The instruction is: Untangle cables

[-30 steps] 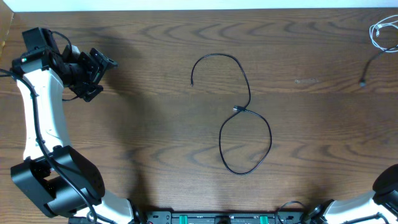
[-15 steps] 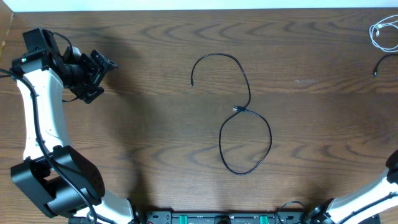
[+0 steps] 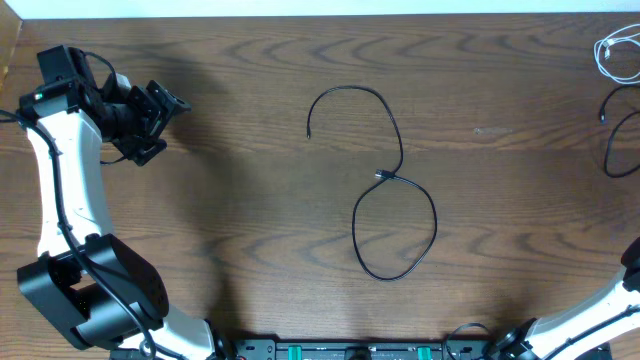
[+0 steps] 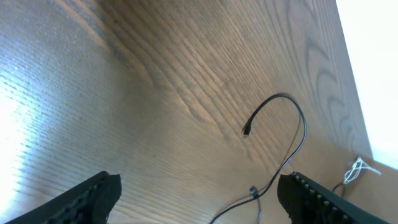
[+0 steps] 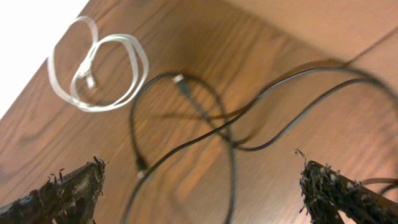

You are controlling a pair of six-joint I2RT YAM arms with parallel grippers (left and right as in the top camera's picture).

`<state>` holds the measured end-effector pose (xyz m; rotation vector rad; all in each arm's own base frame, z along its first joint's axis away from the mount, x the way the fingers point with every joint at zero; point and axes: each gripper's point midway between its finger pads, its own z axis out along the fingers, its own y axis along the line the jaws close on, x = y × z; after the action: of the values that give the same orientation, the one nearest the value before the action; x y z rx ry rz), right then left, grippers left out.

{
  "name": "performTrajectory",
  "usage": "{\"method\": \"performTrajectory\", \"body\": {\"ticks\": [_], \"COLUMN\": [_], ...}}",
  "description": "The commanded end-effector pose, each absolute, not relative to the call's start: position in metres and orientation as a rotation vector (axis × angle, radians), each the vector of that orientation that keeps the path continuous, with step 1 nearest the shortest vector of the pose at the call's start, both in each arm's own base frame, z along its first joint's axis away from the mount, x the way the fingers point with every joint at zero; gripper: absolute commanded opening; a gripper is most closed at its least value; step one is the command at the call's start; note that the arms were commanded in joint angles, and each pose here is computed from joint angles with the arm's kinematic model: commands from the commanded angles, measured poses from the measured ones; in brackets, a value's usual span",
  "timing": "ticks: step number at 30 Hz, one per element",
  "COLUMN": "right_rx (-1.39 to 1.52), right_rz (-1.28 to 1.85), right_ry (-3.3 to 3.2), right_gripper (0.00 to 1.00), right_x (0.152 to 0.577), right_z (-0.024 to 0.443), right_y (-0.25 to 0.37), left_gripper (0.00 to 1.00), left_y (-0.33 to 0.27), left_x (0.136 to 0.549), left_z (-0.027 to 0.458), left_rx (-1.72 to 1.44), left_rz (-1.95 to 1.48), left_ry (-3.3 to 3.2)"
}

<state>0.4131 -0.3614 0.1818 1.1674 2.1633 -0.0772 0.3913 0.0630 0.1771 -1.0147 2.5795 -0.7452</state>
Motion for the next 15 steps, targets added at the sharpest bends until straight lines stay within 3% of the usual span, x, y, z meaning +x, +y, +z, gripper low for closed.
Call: {"method": "performTrajectory", "body": {"ticks": [1, 9, 15], "right_rx": [1.027, 0.563, 0.335], "right_rz": [0.097, 0.246, 0.429], "right_ry": [2.162, 2.199, 2.242], "right_gripper": [0.99, 0.99, 0.99], "right_x": [0.435, 0.464, 0.473], "right_z": [0.209, 0.272, 0.293], "right_y": [-0.324, -0.226, -0.133], "left_gripper": [0.84, 0.82, 0.82], "left_y": [0.060, 0.054, 0.046], "left_x": [0.392, 0.394, 0.370], "left_z": [0.188, 0.242, 0.301], "left_rx": [-0.884, -0.662, -0.523], "left_rz": [-0.719, -0.572, -0.423], "left_ry": [2.583, 2.461, 2.332]}}
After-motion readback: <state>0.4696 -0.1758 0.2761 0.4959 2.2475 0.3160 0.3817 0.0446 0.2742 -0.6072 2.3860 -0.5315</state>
